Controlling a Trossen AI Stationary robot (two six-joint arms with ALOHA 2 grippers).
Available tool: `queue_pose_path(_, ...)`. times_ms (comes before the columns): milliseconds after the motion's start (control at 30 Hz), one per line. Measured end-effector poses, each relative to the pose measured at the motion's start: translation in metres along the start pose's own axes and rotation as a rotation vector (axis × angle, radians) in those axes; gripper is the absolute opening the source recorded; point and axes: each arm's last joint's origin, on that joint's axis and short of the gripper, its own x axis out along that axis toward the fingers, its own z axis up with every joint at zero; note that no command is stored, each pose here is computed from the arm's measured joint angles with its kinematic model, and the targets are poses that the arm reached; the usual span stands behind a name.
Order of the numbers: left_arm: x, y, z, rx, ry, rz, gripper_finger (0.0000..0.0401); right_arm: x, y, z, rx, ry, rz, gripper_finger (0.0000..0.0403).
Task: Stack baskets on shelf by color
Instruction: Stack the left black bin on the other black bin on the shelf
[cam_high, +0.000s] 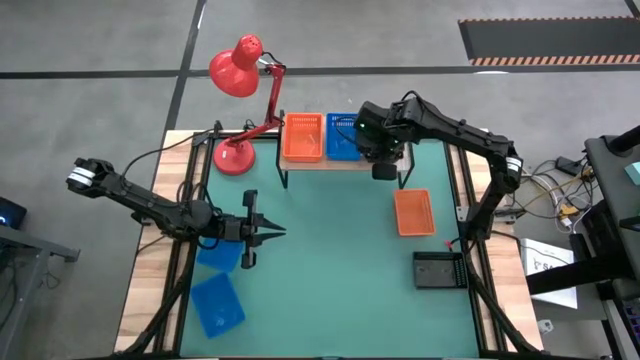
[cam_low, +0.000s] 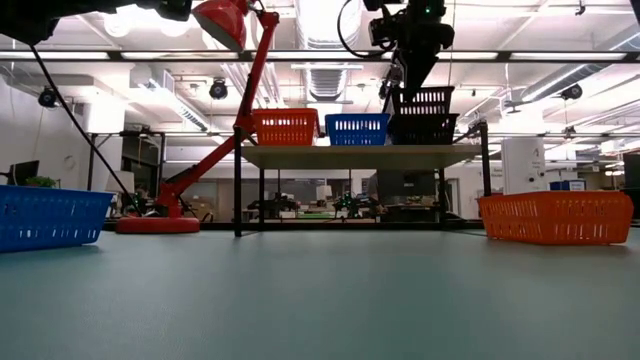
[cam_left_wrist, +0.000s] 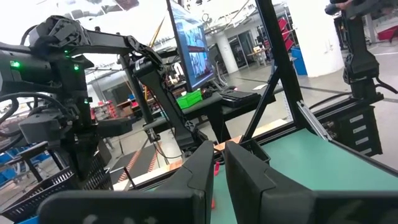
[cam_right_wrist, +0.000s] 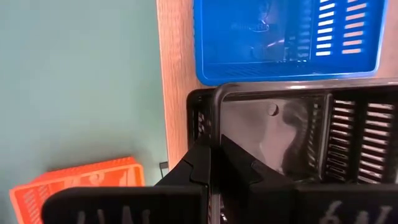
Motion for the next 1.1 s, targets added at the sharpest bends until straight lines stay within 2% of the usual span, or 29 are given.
queue_pose_path(167, 0.000, 0.000, 0.000, -0.002, 0.000, 0.000, 0.0024, 0.000, 0.000, 0.000, 0.000, 0.001, 0.000, 0.0015)
queue_pose_path(467, 0.000, 0.000, 0.000, -0.002, 0.000, 0.000, 0.0024, -0.002, 0.000, -0.003, 0.008, 0.025, -0.017, 0.0076)
queue_pose_path(600, 0.000, 0.000, 0.000, -0.005, 0.000, 0.000, 0.0024, -0.007, 0.002, -0.008, 0.027, 0.036, -0.013, 0.0089)
queue_pose_path(733, 0.000, 0.000, 0.000, -0.005, 0.000, 0.000, 0.0024, -0.015, 0.004, -0.015, 0.056, 0.053, -0.006, 0.0077)
queue_pose_path(967, 0.000, 0.000, 0.000, -0.005, 0.000, 0.000, 0.0024, -0.027, 0.005, -0.024, 0.072, 0.038, -0.012, 0.0015)
queue_pose_path(1100, 0.000, 0.000, 0.000, -0.005, 0.000, -0.001, 0.0024, -0.025, 0.004, -0.021, 0.089, 0.014, -0.021, 0.0010)
